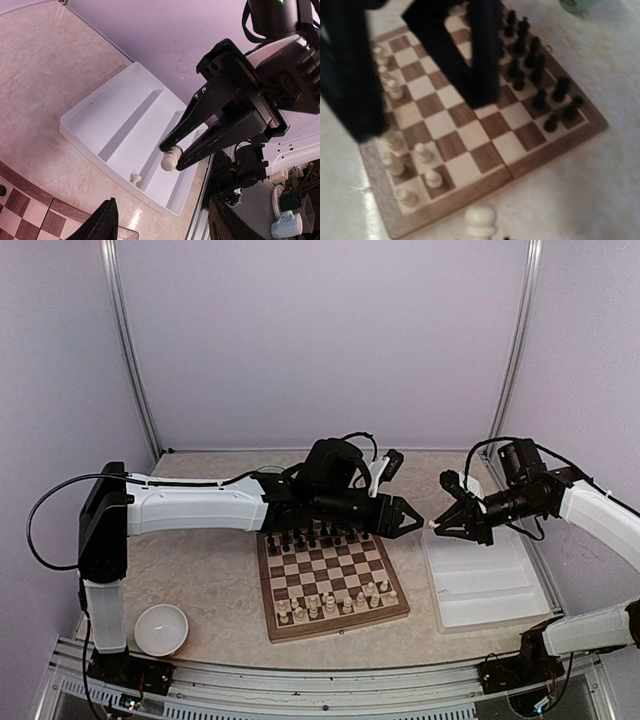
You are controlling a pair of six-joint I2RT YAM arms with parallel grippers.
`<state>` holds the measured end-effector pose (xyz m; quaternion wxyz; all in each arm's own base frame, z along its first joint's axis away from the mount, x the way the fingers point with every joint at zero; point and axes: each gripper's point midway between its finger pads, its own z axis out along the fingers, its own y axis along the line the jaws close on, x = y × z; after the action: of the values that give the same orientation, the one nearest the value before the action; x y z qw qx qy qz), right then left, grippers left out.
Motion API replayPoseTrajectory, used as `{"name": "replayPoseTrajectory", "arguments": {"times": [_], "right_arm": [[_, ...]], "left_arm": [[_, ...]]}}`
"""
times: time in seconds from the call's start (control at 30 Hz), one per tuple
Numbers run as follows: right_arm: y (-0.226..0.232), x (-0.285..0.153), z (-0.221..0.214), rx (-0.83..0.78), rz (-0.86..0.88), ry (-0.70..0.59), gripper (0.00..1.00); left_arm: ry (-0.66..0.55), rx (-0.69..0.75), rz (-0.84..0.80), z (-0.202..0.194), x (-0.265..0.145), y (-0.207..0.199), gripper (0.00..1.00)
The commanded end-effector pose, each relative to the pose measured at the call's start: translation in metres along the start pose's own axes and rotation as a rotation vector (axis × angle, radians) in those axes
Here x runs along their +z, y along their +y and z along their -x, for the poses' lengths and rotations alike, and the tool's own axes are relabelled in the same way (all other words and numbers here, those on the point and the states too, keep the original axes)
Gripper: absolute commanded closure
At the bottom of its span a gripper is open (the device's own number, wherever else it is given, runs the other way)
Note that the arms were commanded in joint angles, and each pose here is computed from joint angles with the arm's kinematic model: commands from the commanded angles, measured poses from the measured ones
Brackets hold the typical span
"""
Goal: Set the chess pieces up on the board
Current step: Pass from the right arm to the left
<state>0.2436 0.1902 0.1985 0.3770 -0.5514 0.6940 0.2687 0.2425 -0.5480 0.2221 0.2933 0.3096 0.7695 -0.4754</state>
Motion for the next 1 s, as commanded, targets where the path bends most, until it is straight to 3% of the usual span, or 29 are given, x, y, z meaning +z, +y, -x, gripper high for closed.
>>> {"name": "replayPoseTrajectory", "arguments": {"times": [0.0,0.47,0.97], "right_arm": [[0.015,-0.007,0.021,-0.003,0.053,-0.061,0.86],[0.021,-0.009,0.031,-0.007,0.081,-0.083,0.86],[0.028,0.0,0.029,-0.003,0.135,-0.066,0.85]], "left_arm": [[-0.029,-0.031,-0.077,0.008,0.001,-0.01,0.4],[0.002,-0.077,-0.168,0.001,0.018,-0.015,0.54],[0.004,-0.087,-0.211,0.002,0.024,-0.021,0.6]]}}
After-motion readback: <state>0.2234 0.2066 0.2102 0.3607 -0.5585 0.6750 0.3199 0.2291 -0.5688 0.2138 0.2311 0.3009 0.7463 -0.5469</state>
